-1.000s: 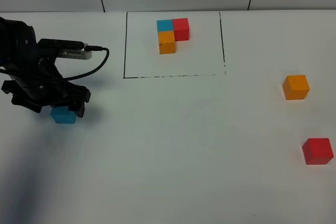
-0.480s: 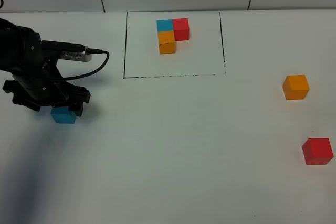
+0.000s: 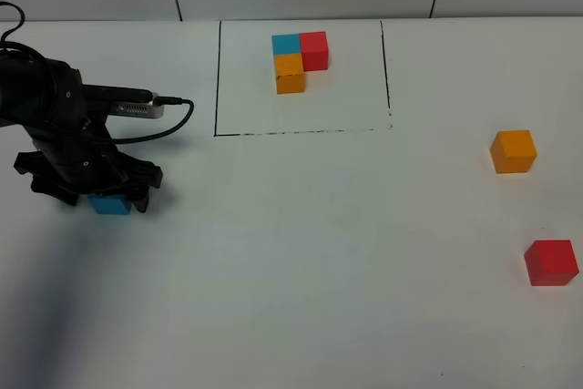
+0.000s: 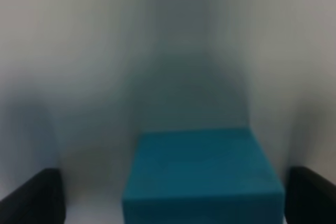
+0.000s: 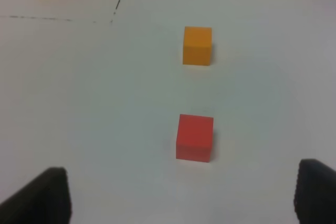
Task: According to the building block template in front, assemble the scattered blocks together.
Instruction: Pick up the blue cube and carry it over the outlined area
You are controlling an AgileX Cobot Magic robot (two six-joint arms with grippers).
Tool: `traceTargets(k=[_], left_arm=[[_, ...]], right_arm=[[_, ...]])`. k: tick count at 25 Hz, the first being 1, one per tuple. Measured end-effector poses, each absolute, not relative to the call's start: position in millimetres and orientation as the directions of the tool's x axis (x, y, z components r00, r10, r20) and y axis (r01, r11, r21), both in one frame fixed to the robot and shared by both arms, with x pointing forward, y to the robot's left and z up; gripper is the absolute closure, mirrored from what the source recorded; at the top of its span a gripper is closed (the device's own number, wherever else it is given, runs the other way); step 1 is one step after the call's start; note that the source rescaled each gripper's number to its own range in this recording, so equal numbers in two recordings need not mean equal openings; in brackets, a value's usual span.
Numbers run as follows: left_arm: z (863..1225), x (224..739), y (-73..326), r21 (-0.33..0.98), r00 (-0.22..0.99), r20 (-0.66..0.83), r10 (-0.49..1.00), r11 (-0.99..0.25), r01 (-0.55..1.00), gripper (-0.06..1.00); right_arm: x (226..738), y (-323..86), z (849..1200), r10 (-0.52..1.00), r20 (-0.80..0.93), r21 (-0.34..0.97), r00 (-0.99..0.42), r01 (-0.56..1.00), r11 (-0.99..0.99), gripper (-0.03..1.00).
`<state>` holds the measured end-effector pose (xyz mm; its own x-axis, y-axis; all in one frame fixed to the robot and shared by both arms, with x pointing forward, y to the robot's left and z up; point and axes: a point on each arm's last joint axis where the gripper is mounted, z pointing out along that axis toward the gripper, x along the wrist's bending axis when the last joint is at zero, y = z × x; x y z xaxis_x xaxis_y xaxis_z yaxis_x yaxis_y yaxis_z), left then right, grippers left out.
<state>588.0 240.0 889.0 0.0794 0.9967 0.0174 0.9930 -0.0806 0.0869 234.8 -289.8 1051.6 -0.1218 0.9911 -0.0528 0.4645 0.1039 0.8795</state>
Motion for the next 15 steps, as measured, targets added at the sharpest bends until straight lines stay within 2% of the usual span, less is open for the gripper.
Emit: traceTargets(k=[2, 3, 4, 6, 7, 12, 15], left_arm=[[889, 588, 240, 0.092, 0.079, 0.017, 0.997, -0.08, 0.993, 0.15], [889, 589, 240, 0.094, 0.078, 0.017, 0.997, -0.079, 0.992, 0.27], [889, 589, 240, 0.096, 0.077, 0.016, 0.997, -0.078, 0.992, 0.41], [889, 589, 240, 0.096, 0.077, 0.016, 0.997, -0.078, 0.992, 0.79], [890, 590, 240, 0.097, 0.08, 0.017, 0.997, -0.081, 0.992, 0.94], [908, 605, 235, 0.136, 0.119, 0.021, 0.993, -0.121, 0.983, 0.93], [929, 618, 221, 0.161, 0.268, 0.045, 0.962, -0.272, 0.949, 0.93]], right_arm=[[235, -290, 1052, 0.991, -0.053, 0.879, -0.122, 0.464, 0.104, 0.24], [235, -290, 1052, 0.991, -0.053, 0.879, -0.122, 0.464, 0.104, 0.24], [235, -290, 1052, 0.991, -0.053, 0.879, -0.122, 0.464, 0.104, 0.24], [235, -290, 1052, 0.991, -0.053, 0.879, -0.122, 0.464, 0.104, 0.24], [235, -290, 1052, 0.991, -0.053, 0.879, -0.122, 0.464, 0.104, 0.24], [235, -290, 1052, 0.991, -0.052, 0.879, -0.121, 0.465, 0.103, 0.24], [235, -290, 1052, 0.991, -0.052, 0.879, -0.121, 0.465, 0.103, 0.24]])
